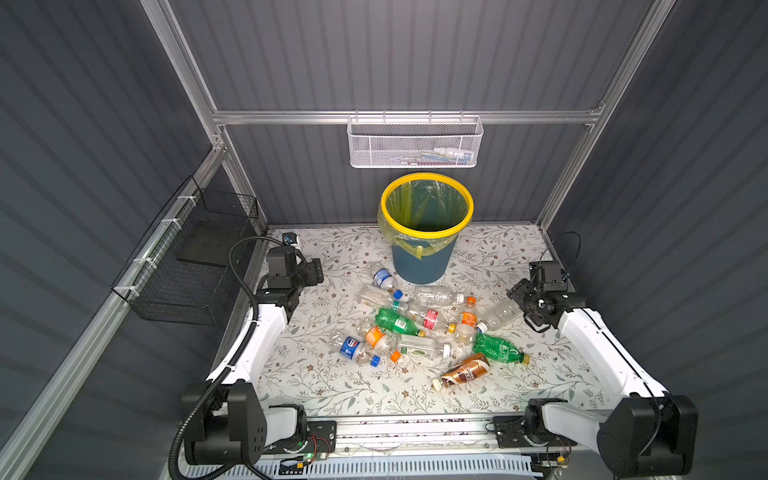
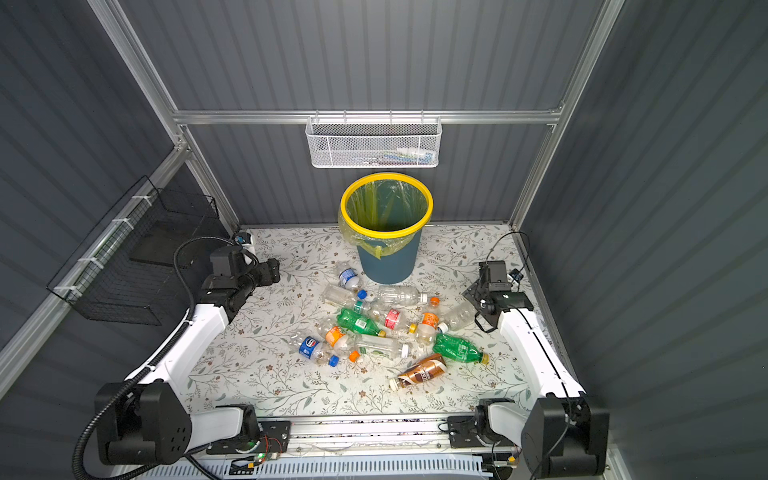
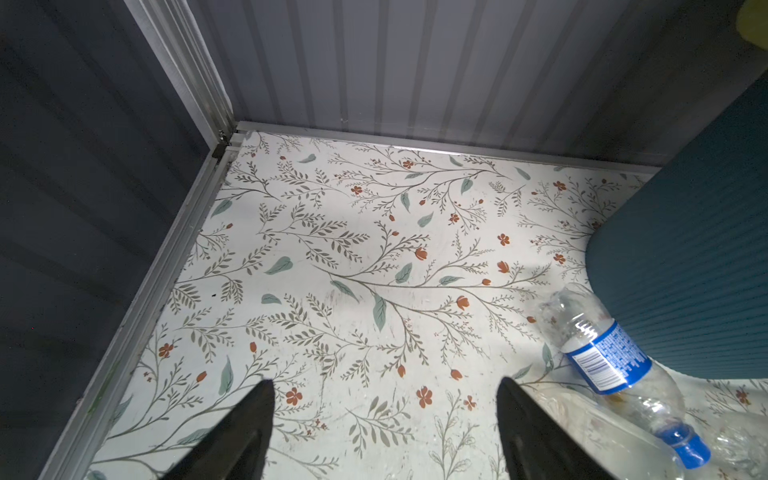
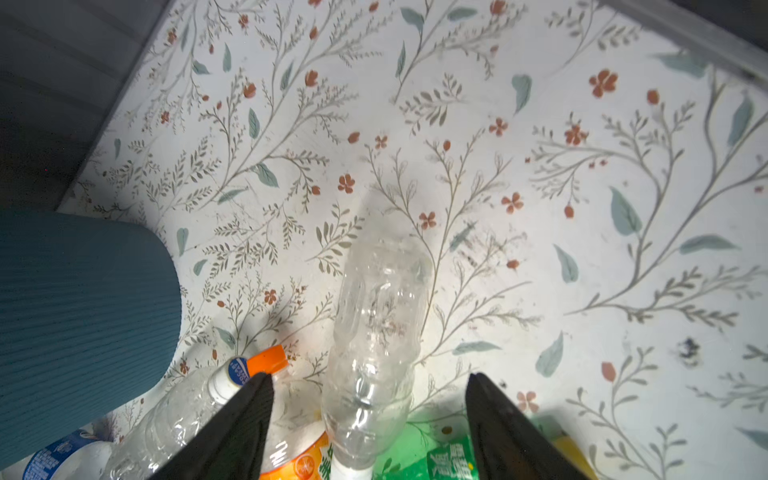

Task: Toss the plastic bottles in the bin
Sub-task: 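Grasp the clear bottle with the right gripper while the left gripper approaches the pile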

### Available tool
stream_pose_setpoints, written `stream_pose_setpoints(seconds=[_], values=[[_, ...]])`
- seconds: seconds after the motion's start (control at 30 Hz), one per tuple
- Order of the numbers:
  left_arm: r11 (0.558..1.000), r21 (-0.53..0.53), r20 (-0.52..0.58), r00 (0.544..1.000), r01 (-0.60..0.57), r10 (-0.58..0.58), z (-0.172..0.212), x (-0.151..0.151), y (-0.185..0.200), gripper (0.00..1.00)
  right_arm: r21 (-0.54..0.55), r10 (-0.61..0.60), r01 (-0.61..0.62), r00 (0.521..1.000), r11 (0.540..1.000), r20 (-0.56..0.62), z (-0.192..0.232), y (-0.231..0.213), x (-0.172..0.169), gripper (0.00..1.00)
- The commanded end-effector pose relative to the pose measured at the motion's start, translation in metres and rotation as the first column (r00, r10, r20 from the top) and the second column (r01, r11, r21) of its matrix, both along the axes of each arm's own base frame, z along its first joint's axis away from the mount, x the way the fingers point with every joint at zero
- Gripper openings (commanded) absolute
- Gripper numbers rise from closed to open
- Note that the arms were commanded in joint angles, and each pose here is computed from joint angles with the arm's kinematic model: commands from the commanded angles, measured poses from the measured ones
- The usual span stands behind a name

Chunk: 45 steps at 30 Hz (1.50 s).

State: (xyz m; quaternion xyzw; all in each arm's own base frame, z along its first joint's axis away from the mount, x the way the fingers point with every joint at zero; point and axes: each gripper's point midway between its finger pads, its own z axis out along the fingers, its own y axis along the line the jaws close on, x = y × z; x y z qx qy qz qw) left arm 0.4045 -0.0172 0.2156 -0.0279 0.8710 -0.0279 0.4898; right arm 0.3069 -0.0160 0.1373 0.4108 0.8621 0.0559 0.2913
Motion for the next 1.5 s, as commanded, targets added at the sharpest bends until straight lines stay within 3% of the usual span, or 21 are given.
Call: stream_pose_setpoints(seconds=[0.0, 0.17, 0.53, 0.87, 1.47], values=[[0.997, -0.074, 0.003, 1.0, 0.012, -0.012, 0.004, -0.001, -0.007, 0.83, 0.069, -0.039, 0.045, 0.995, 0.997, -0.087, -0.027, 0.01, -0.015, 0.74], [0.984, -0.181, 0.002, 1.0, -0.009, 0.009, 0.004, -0.005, -0.014, 0.82, 0.097, -0.038, 0.048, 0.994, 0.994, -0.103, -0.046, 0.018, -0.009, 0.75], [0.952, -0.302, -0.034, 0.998, -0.058, 0.05, -0.023, -0.006, -0.021, 0.79, 0.103, -0.011, 0.021, 0.995, 0.994, -0.096, -0.065, 0.023, 0.008, 0.77], [0.965, -0.261, -0.059, 0.998, -0.035, 0.02, -0.034, -0.012, -0.043, 0.78, 0.094, 0.001, 0.007, 0.997, 0.996, -0.083, -0.084, 0.024, 0.025, 0.78], [0.969, -0.245, -0.095, 0.995, -0.001, -0.023, -0.045, -0.014, -0.071, 0.78, 0.084, 0.015, -0.007, 0.996, 0.996, -0.091, -0.101, 0.018, 0.032, 0.62]])
